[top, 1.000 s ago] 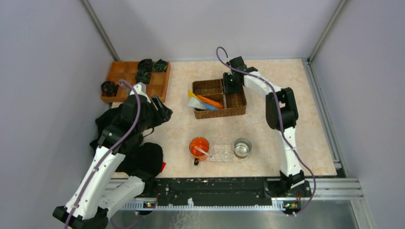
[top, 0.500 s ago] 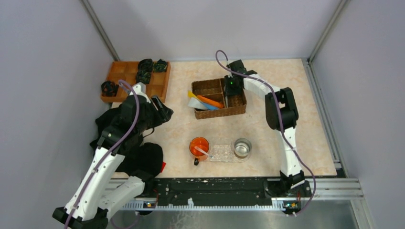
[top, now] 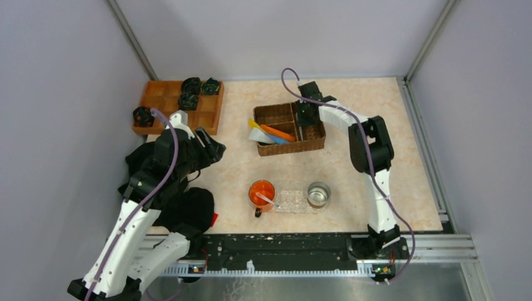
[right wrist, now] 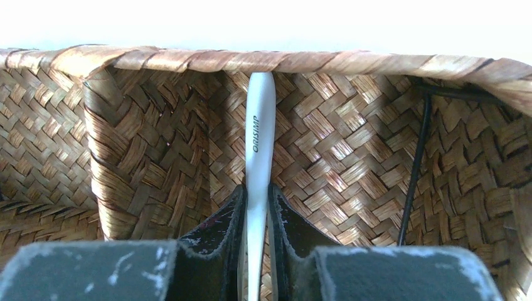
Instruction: Prepare toiletry sets of a toothbrush and toothpaste on the tray
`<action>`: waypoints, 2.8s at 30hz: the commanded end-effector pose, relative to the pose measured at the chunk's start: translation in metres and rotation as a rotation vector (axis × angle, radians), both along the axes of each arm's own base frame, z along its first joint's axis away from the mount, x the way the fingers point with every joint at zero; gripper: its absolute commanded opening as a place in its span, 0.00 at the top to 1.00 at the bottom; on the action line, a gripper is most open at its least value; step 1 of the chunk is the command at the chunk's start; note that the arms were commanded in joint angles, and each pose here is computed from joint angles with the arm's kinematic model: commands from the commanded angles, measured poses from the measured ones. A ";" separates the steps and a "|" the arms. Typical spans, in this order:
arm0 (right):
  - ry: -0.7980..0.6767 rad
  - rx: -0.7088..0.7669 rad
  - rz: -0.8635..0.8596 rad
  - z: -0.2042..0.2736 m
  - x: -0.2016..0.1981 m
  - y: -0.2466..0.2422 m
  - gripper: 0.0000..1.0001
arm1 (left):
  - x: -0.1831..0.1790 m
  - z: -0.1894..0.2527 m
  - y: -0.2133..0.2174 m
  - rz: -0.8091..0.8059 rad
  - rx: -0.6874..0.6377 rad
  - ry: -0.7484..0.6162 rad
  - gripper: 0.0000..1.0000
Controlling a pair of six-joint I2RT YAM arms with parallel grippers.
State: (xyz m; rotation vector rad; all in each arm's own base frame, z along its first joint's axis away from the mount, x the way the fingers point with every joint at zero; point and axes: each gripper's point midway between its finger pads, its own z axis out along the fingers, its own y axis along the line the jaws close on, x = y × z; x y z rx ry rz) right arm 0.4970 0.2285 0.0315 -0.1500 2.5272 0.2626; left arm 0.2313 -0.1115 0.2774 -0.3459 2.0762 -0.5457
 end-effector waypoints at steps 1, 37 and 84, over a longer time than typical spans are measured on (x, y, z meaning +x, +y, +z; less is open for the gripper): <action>-0.042 -0.052 -0.021 0.024 -0.003 -0.021 0.94 | 0.000 0.000 0.003 0.005 0.009 -0.018 0.38; 0.119 -0.171 0.191 0.224 -0.220 -0.051 0.94 | -0.011 -0.027 -0.034 -0.224 -0.054 -0.025 0.37; 0.498 -0.399 0.348 0.077 -0.361 -0.028 1.00 | -0.046 -0.043 -0.025 -0.247 -0.077 -0.007 0.35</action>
